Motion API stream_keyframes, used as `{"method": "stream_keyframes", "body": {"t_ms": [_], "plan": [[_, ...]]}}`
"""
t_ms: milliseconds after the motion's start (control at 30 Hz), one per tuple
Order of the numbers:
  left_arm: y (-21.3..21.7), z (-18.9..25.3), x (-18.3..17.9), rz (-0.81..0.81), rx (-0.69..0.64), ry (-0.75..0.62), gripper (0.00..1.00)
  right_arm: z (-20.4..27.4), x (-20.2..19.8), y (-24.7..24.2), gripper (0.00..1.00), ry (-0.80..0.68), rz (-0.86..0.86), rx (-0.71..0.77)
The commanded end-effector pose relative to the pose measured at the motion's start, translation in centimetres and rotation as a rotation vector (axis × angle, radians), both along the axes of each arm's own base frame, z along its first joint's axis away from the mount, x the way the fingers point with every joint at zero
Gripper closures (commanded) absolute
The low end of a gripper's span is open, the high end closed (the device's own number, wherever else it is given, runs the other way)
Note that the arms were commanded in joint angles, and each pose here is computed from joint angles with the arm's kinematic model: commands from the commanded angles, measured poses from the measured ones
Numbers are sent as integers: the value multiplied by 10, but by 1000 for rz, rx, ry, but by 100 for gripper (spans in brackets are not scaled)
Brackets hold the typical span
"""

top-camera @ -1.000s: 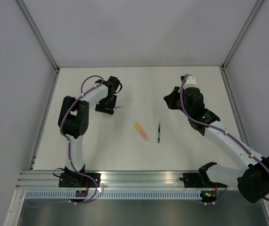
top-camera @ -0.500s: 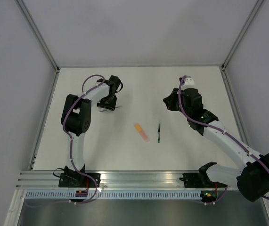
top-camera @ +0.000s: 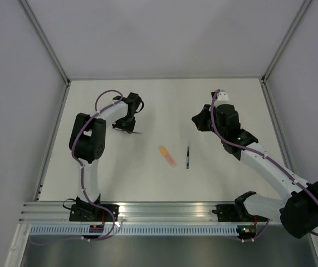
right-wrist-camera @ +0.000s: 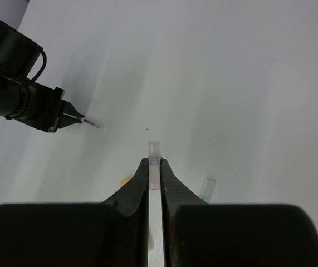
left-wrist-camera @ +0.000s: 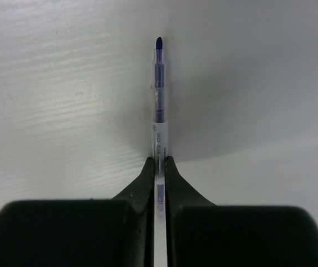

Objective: Insert the pens into the pen caps

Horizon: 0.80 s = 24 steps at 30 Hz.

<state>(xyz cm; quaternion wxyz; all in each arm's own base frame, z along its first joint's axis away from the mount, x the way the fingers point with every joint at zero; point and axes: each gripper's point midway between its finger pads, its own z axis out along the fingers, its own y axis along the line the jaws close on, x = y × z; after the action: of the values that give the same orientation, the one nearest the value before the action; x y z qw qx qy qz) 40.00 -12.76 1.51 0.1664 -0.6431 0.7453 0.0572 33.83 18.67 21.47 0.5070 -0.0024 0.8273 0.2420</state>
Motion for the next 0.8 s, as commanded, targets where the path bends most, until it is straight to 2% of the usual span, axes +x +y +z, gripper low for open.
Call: {"method": "stream_keyframes", "body": {"t_ms": [0, 67, 100, 133, 167, 233, 267, 300, 367, 467, 533, 567, 633, 700, 733, 767], "plan": [[20, 2, -15, -200, 113, 3, 98, 22, -3, 11, 100, -58, 61, 53], [5, 26, 11, -296, 65, -170, 98, 23, -4, 15, 100, -59, 81, 61], [-2, 20, 0, -422, 38, -156, 98, 22, -4, 18, 100, -54, 97, 65], [-9, 26, 2, -473, 10, -197, 98, 22, -5, 18, 100, -51, 101, 63], [-19, 48, 11, -520, -21, -300, 98, 21, -4, 18, 100, -52, 101, 62], [-31, 49, -7, -659, -26, -319, 98, 19, -4, 17, 100, -52, 96, 56], [-36, 67, -6, -698, -12, -387, 98, 20, -3, 18, 100, -52, 97, 55], [-40, 63, -18, -785, 24, -375, 98, 20, -3, 18, 100, -53, 99, 53], [-43, 75, -26, -831, 48, -406, 98, 19, -4, 18, 100, -51, 102, 54], [-67, 70, -47, -1019, -18, -451, 98, 15, -7, 24, 100, -45, 137, 64], [-100, 88, -58, -1204, -89, -581, 98, 22, -7, 32, 100, -70, 171, 106], [-114, 83, -77, -1329, -161, -600, 98, 20, -12, 39, 100, -61, 215, 127], [-135, 111, -86, -1418, -190, -771, 98, 28, -14, 47, 100, -97, 255, 175], [-146, 113, -110, -1493, -249, -846, 98, 28, -21, 54, 100, -94, 288, 224], [-157, 136, -119, -1527, -258, -948, 98, 35, -21, 56, 100, -127, 303, 248], [-161, 141, -127, -1566, -259, -973, 98, 34, -25, 57, 100, -123, 306, 268]]}}
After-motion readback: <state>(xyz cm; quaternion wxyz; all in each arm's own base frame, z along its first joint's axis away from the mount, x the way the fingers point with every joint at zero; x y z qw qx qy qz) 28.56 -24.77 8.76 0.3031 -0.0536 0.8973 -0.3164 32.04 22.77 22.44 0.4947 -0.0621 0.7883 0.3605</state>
